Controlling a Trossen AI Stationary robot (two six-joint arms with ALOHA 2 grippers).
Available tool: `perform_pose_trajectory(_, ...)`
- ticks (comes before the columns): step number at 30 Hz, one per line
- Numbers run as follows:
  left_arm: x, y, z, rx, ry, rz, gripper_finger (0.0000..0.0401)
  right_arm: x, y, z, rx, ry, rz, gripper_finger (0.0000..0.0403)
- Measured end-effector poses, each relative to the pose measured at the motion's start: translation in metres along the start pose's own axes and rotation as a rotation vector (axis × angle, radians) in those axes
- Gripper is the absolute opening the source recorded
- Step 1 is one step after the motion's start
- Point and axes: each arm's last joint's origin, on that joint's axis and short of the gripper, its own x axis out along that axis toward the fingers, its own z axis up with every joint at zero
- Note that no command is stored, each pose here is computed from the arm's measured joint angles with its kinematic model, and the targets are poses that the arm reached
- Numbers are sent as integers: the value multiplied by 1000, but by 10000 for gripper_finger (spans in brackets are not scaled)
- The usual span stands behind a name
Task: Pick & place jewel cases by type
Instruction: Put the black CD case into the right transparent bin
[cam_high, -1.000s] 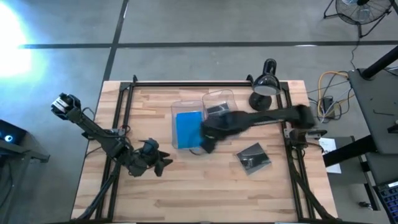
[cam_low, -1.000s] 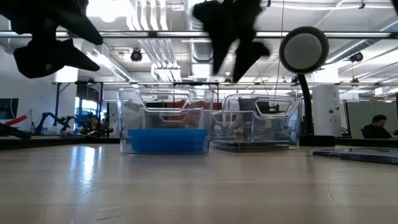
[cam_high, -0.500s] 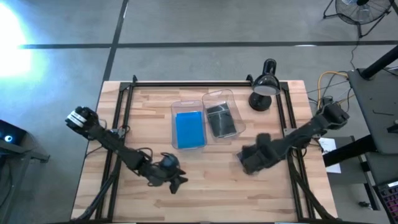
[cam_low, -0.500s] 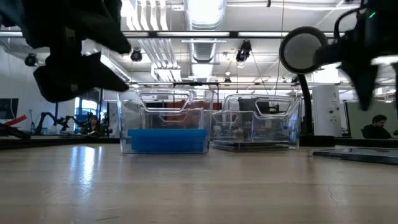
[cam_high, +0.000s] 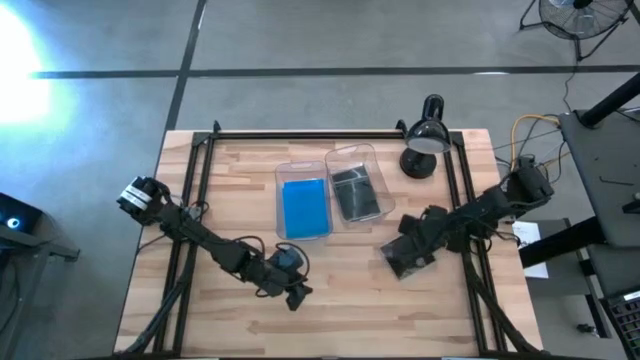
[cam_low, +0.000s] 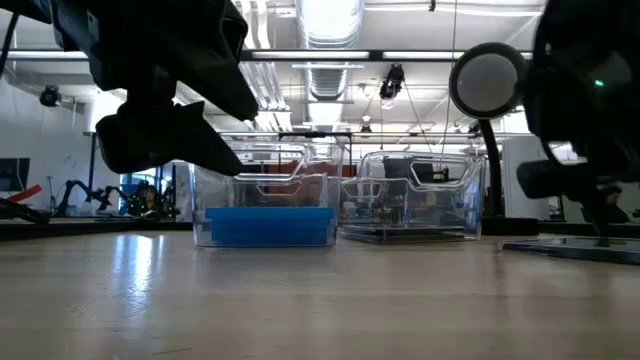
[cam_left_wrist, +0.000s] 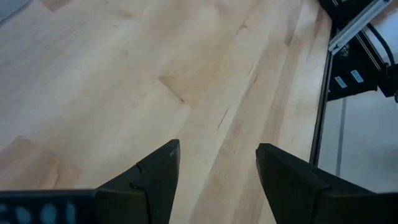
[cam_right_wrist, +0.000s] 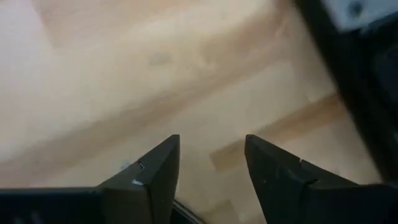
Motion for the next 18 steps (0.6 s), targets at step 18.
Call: perform_pose_trajectory(18, 54, 23, -14, -221, 115, 20, 193, -60, 72, -47, -173, 368, 600, 168)
